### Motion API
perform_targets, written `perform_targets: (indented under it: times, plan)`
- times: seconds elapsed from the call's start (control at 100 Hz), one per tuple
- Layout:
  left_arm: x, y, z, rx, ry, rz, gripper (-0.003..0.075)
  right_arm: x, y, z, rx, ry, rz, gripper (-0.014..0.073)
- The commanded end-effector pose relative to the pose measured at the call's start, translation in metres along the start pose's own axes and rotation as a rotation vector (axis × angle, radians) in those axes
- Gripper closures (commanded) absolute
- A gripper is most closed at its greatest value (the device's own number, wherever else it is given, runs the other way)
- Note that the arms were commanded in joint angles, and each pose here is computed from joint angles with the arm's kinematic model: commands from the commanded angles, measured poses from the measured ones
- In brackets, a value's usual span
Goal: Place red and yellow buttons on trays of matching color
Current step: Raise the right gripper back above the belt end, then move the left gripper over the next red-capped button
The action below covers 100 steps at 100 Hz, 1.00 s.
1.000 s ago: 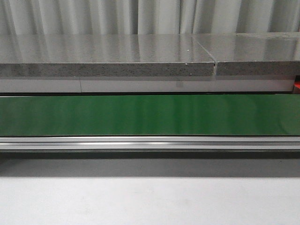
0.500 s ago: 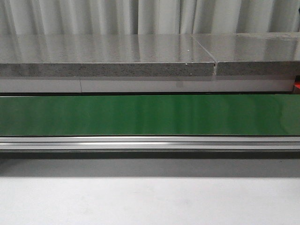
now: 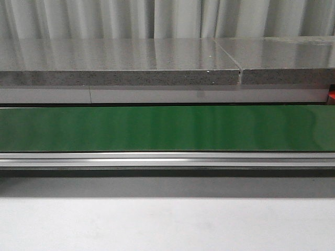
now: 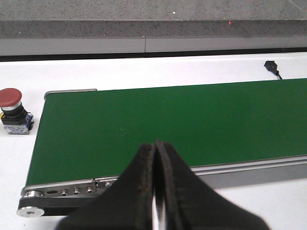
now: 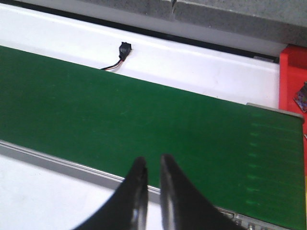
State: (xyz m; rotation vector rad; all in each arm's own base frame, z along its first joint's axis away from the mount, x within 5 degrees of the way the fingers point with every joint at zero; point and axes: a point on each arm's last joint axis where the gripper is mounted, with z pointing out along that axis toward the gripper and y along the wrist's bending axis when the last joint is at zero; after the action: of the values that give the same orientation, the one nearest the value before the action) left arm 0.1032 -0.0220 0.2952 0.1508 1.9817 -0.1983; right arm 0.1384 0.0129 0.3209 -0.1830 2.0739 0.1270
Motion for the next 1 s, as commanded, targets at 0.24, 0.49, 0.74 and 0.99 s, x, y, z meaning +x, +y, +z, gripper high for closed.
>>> perform_targets:
  times: [0.24,0.49,0.74,0.99]
  plan:
    - [-0.0152,-0.0010,-0.0038,0.004,-0.105,-0.013,0.0739,-0.0126,0.0002,-0.0140,0.026,-0.116,-0.019,0.0663]
    - [-0.0132,-0.0011,-0.0037,0.005,-0.083,-0.009,0.0727,-0.0126,0.0002,-0.0140,0.026,-0.116,-0.019,0.0663]
    - [-0.0057,-0.0020,-0.0034,0.015,-0.001,-0.008,0.0181,-0.0126,0.0002,-0.0140,0.026,-0.116,-0.019,0.0663]
    - [-0.0075,-0.0010,-0.0032,0.006,-0.024,-0.067,0.0081,-0.0126,0.0002,-0.0140,0.026,-0.116,-0.019,0.0663]
